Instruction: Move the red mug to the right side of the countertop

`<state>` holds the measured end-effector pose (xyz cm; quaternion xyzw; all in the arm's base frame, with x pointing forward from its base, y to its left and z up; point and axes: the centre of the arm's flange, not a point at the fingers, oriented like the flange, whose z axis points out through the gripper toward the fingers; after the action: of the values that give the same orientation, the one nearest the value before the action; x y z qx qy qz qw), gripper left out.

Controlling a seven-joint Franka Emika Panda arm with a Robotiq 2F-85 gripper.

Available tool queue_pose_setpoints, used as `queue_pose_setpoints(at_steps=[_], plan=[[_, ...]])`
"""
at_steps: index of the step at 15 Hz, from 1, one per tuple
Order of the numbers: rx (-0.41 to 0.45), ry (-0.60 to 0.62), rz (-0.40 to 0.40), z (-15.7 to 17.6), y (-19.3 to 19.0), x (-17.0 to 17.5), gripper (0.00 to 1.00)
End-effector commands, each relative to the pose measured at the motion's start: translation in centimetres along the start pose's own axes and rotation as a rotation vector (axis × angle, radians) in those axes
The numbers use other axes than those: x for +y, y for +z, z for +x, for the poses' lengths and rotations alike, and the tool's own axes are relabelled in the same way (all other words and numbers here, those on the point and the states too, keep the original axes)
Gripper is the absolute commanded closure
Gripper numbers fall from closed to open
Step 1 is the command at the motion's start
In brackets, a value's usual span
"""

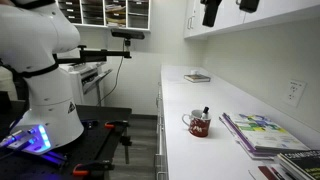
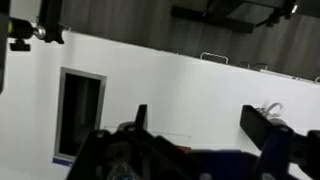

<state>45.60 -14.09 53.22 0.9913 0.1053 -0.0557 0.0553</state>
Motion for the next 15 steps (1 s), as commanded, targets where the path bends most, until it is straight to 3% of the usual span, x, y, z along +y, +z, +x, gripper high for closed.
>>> queue_pose_setpoints(at_steps=[1, 4, 7, 12, 15], plan=[[0.000, 0.000, 0.000, 0.0, 0.0, 0.0, 0.00], [0.008, 0.009, 0.028, 0.7, 0.3, -0.7, 0.00], [0.044, 0.049, 0.088, 2.6, 1.9, -4.3, 0.00], [0.110, 0.122, 0.255, 8.3, 9.1, -11.5, 0.00], [0.091, 0.106, 0.267, 11.6, 14.2, -13.6, 0.00]])
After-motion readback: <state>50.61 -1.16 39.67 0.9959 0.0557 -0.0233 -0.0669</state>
